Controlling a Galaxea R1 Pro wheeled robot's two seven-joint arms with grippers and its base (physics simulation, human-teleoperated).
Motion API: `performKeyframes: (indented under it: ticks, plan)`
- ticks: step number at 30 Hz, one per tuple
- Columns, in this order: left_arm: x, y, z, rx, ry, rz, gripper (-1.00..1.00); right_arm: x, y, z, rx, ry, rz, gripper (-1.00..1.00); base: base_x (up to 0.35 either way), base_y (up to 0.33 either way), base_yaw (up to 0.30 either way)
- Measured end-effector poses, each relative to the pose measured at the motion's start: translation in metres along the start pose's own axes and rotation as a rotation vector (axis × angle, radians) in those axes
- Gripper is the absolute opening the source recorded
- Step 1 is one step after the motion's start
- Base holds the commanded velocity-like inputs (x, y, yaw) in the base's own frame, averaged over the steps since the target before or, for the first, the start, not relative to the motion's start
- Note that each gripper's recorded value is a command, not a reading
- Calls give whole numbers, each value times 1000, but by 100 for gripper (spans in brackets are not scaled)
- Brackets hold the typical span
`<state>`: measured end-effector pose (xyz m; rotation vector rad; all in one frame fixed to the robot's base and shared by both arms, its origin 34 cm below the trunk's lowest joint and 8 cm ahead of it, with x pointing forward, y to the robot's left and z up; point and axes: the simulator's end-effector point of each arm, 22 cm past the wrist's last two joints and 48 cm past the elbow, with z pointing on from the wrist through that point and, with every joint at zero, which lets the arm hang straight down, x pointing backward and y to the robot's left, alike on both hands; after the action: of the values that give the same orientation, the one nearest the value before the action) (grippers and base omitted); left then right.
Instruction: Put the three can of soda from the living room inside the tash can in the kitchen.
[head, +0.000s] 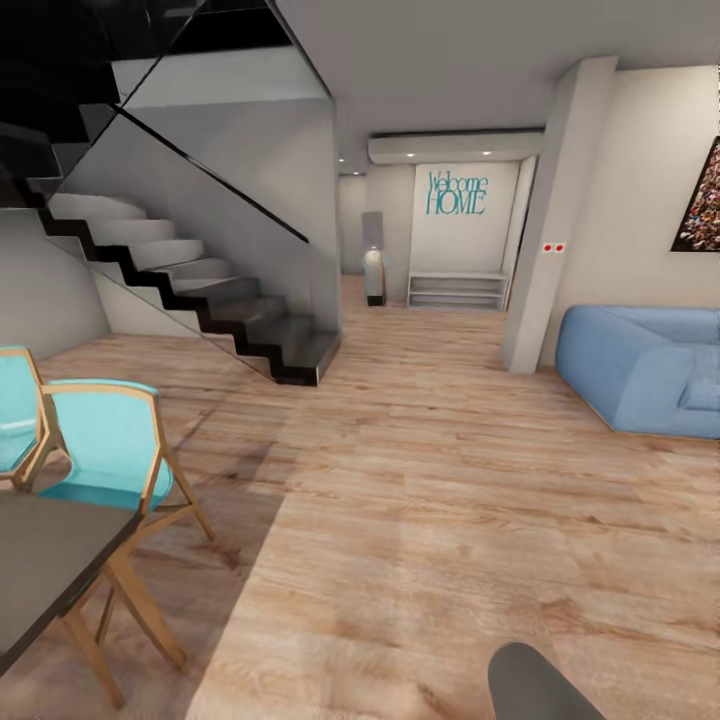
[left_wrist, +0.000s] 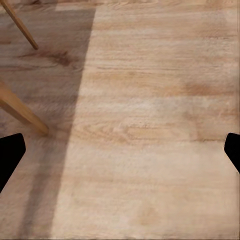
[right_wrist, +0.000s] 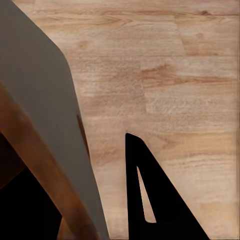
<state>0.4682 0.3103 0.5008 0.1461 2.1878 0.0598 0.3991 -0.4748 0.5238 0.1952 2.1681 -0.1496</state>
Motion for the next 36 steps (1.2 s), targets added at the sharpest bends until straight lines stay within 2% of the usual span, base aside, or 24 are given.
performKeyframes:
  ticks: [7,13,18,36]
  plan:
    - [0,0,0,0,0,0,100,0,1,0,-1,-2,1,-100,-284,0,0]
    - [3,0,0,1,6,0,100,5,13,1,-20,10,3,-100,-273,0,0]
    - [6,-1,-1,2,13,0,100,5,12,2,-11,11,13,-100,-217,0,0]
    - [12,-2,-1,5,28,0,100,11,14,1,-16,27,7,-100,-31,0,0]
